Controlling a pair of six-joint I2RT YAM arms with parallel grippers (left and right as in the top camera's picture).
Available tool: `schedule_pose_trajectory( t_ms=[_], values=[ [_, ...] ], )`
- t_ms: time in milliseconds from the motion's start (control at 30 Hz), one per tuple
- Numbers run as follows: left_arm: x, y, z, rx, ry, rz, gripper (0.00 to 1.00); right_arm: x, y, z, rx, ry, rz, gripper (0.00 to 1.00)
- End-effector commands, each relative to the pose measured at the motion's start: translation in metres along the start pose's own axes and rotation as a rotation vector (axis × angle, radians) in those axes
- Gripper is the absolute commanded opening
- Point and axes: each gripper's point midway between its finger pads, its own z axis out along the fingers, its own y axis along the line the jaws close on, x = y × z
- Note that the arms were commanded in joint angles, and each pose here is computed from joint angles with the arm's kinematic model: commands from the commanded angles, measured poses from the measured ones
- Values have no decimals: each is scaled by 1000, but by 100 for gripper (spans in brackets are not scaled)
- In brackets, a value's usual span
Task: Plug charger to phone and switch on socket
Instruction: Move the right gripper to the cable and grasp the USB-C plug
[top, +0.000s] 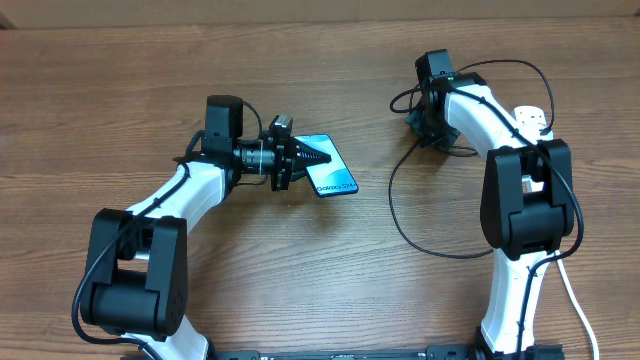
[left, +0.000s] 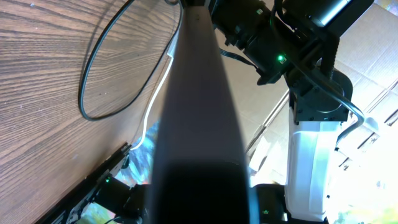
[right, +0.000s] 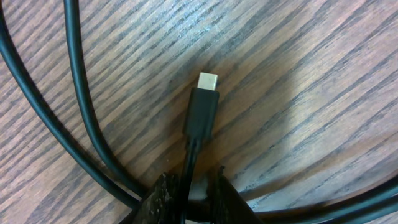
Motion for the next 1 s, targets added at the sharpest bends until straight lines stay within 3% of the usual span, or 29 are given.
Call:
schedule_pose_trajectory(
  t_ms=[0, 300, 500, 633, 800, 967],
  values=[
    [1, -10, 2, 10, 18, 53, 4, 11, 1, 7, -3, 48, -2, 21],
    [1, -10, 2, 10, 17, 53, 4, 8, 4, 6, -14, 37, 0, 19],
    [1, -10, 2, 10, 17, 53, 4, 5, 7, 5, -24, 27, 2, 4],
    [0, -10, 2, 8, 11, 53, 4, -1, 11, -2, -35, 17, 3, 4],
    [0, -10, 2, 8, 8, 55, 4, -20, 24, -32, -84, -36, -115, 4],
    [6, -12, 2, 20, 46, 110, 4, -43, 35, -99, -150, -118, -223, 4]
  ],
)
